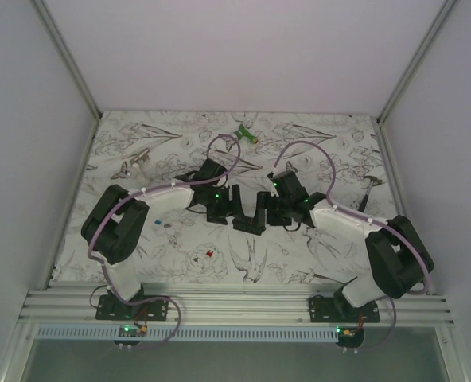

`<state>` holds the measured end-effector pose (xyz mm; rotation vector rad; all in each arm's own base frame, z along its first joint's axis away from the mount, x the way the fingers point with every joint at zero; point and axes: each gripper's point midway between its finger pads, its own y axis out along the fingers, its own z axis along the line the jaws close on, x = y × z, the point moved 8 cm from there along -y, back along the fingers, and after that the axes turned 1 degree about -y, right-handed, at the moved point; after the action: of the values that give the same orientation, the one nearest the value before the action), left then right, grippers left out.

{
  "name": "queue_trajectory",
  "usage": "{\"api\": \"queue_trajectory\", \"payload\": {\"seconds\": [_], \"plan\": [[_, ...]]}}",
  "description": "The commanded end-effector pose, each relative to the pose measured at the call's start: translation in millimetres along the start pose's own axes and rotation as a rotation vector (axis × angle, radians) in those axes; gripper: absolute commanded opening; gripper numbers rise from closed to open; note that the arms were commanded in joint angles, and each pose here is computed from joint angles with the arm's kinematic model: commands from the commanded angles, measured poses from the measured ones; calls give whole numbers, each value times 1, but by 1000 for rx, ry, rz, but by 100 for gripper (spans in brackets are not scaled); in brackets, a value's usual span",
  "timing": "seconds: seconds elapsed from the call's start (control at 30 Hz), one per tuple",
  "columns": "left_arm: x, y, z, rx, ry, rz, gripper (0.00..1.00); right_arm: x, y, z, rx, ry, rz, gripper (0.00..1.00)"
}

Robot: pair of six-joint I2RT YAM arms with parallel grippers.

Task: Snap on the fuse box
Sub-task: Install the fuse at the fuse box base.

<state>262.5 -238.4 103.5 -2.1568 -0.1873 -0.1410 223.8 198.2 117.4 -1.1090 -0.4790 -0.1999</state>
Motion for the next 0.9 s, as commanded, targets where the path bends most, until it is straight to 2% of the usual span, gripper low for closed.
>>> {"api": "queue_trajectory", "payload": {"seconds": [0.0, 0.23, 0.57, 0.87], "plan": [[2, -2, -2, 13, 10, 10, 73, 11, 6, 12, 107, 82, -67, 73], [2, 1, -3, 4, 3, 25, 68, 9, 20, 9, 140, 140, -65, 73], [2, 9, -4, 2, -13, 44, 61, 4, 34, 2, 115, 162, -28, 64], [0, 10, -2, 18, -28, 44, 55, 4, 37, 4, 138, 154, -17, 66]]}}
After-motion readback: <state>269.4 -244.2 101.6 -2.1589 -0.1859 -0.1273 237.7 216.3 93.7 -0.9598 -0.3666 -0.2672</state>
